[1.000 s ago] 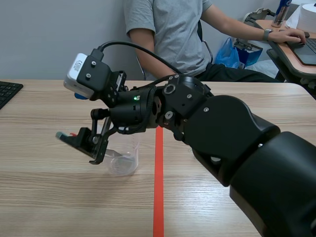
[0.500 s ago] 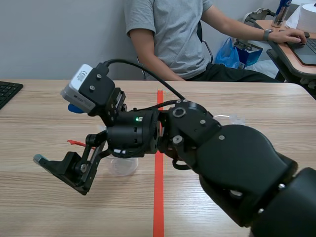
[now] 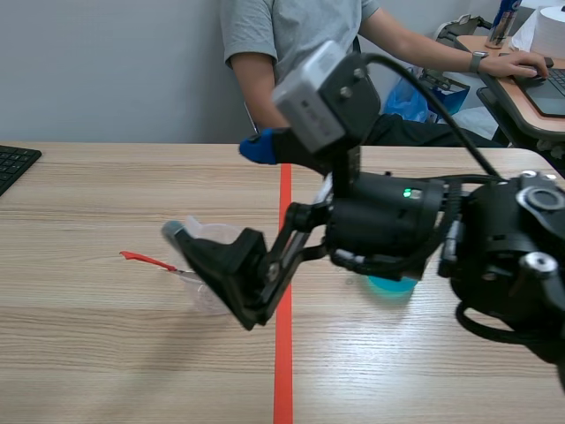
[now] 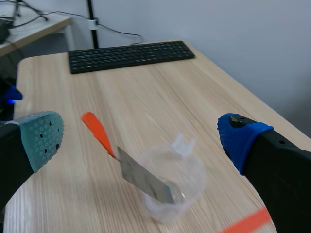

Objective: Do the redox reaction experiment.
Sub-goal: 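Return to the home posture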

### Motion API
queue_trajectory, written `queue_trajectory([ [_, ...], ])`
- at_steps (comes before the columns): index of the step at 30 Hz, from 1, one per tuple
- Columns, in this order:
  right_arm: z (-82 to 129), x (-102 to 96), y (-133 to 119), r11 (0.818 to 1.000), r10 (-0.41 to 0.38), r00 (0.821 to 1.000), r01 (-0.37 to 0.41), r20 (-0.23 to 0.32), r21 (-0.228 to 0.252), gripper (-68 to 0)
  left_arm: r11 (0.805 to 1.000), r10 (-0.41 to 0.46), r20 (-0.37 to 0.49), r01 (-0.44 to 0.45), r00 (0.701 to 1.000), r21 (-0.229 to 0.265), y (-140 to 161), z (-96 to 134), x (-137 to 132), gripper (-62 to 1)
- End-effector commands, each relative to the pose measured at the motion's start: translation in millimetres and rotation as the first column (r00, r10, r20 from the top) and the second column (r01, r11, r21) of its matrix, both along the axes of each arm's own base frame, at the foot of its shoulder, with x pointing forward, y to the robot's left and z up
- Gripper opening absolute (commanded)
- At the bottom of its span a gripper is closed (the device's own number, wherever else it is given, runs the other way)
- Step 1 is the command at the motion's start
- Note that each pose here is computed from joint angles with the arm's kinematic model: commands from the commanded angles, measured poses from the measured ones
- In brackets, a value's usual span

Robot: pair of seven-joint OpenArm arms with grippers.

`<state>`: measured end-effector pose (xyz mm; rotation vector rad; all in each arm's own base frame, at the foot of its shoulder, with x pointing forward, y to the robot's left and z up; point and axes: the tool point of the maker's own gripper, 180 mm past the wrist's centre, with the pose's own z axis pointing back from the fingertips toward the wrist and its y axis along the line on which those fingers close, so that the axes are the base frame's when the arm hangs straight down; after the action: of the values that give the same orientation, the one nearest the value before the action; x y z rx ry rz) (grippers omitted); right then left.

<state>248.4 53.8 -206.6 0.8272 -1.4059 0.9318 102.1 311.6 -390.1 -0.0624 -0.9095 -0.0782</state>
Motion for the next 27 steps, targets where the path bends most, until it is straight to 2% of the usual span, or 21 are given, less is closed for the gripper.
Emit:
queue_trajectory([
  [1,10.4,4.3,-12.1,0.999,-0.041,0.999,0.041,0.013,0.017,0.4,1.000,-0.007,0.018,0.007,1.000,-0.015,-6.1,5.2,0.0,1.4],
  [5,23.8,4.6,-42.2,0.992,-0.125,0.992,0.125,0.034,0.004,0.4,0.999,-0.020,0.013,0.020,1.000,-0.027,-12.9,8.6,-9.8,1.4],
  [8,29.0,3.8,-63.1,0.980,-0.197,0.979,0.198,0.045,-0.024,0.4,0.999,-0.025,-0.017,0.025,1.000,-0.035,-15.5,8.0,-23.1,1.4],
  [10,30.3,2.3,-74.6,0.971,-0.235,0.971,0.237,0.048,-0.041,0.4,0.999,-0.027,-0.005,0.027,1.000,-0.034,-15.3,14.6,-25.0,1.4],
  [15,30.3,-7.7,-98.6,0.946,-0.317,0.948,0.318,0.028,-0.067,0.4,0.999,-0.041,0.109,0.043,0.993,-0.017,-17.8,56.0,-6.9,1.4],
  [19,31.6,-20.1,-108.8,0.935,-0.345,0.938,0.345,0.012,-0.087,0.4,0.993,-0.106,0.185,0.113,0.977,-0.024,-40.3,90.6,12.7,1.4],
  [25,33.0,-29.4,-131.9,0.906,-0.410,0.912,0.406,-0.007,-0.122,0.4,0.985,-0.167,0.207,0.170,0.964,0.003,-74.9,112.9,42.1,1.4],
  [27,33.4,-30.7,-138.8,0.896,-0.426,0.905,0.422,0.000,-0.138,0.4,0.980,-0.193,0.211,0.198,0.958,-0.002,-86.9,118.9,49.6,1.4],
])
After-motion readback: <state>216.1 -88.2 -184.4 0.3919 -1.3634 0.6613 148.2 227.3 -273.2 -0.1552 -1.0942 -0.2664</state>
